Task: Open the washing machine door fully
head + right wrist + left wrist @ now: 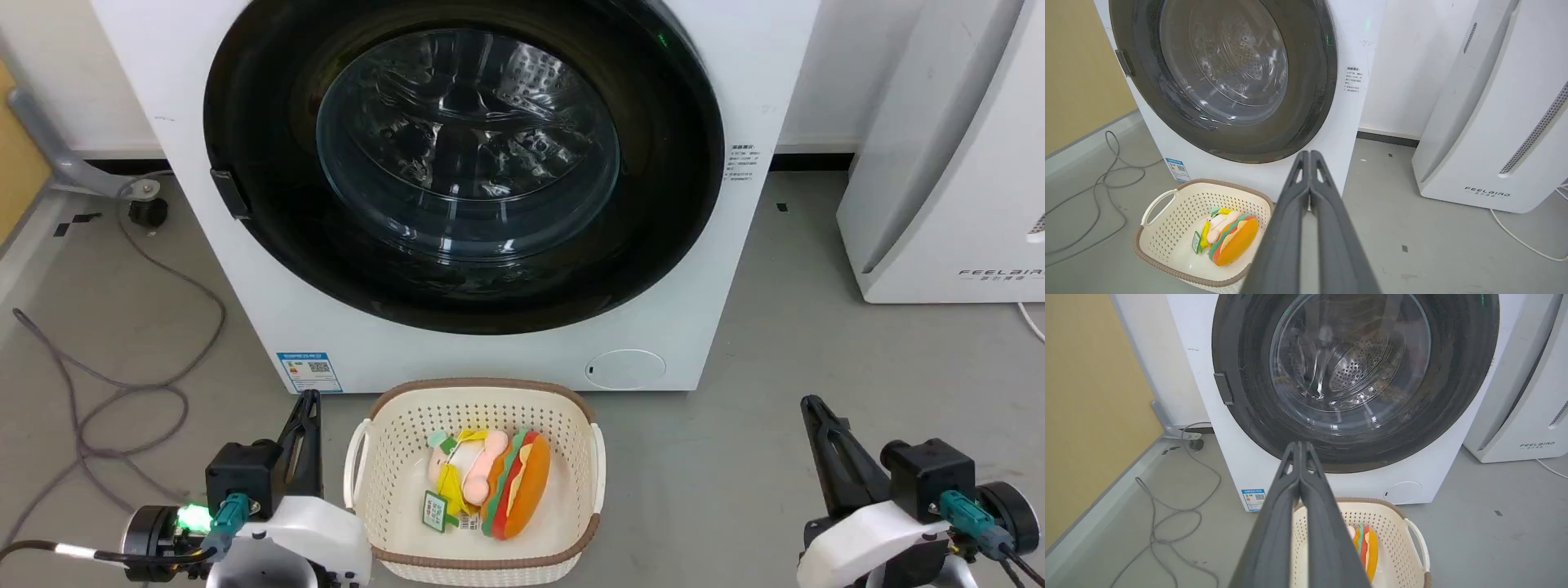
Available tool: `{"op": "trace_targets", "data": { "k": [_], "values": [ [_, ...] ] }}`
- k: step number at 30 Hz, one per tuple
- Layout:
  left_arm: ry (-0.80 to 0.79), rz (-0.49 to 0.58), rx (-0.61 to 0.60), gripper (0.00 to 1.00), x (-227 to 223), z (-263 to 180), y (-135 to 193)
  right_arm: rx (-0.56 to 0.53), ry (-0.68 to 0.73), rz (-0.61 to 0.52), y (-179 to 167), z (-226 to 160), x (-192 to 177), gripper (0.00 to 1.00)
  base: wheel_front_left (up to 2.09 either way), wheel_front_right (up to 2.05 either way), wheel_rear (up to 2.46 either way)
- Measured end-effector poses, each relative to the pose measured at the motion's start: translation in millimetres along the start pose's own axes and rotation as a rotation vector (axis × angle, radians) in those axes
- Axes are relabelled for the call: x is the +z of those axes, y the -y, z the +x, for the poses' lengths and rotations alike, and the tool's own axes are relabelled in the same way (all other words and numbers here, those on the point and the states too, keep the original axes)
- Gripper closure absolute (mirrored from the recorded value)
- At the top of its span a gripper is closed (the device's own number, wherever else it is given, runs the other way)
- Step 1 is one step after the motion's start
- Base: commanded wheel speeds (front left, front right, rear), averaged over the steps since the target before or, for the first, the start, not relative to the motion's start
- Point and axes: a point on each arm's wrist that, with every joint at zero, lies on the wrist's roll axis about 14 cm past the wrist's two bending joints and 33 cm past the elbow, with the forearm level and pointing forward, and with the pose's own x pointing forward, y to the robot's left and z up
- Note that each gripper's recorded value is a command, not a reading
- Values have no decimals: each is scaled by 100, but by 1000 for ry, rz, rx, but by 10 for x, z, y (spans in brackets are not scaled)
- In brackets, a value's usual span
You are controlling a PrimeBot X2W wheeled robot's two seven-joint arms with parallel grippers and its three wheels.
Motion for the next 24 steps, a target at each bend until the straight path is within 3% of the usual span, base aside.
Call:
{"op": "trace_targets", "data": {
  "k": [1,2,15,16,17,24],
  "values": [
    [0,0,0,100,0,0,0,0,0,0,0,0,1,100,0,0,0],
    [0,0,0,0,0,0,-1,0,0,0,0,0,1,0,0,0,0],
    [5,-11,-18,0,-17,3,62,-5,7,20,14,-7,-16,0,0,0,0],
    [5,-12,-20,0,-21,3,67,-6,7,24,16,-7,-20,54,0,0,0],
    [4,-16,-20,0,-25,3,70,-6,6,26,17,-8,-23,100,0,0,0],
    [12,-29,-37,0,-35,8,114,-9,14,52,23,-8,-43,100,0,0,0]
  ]
}}
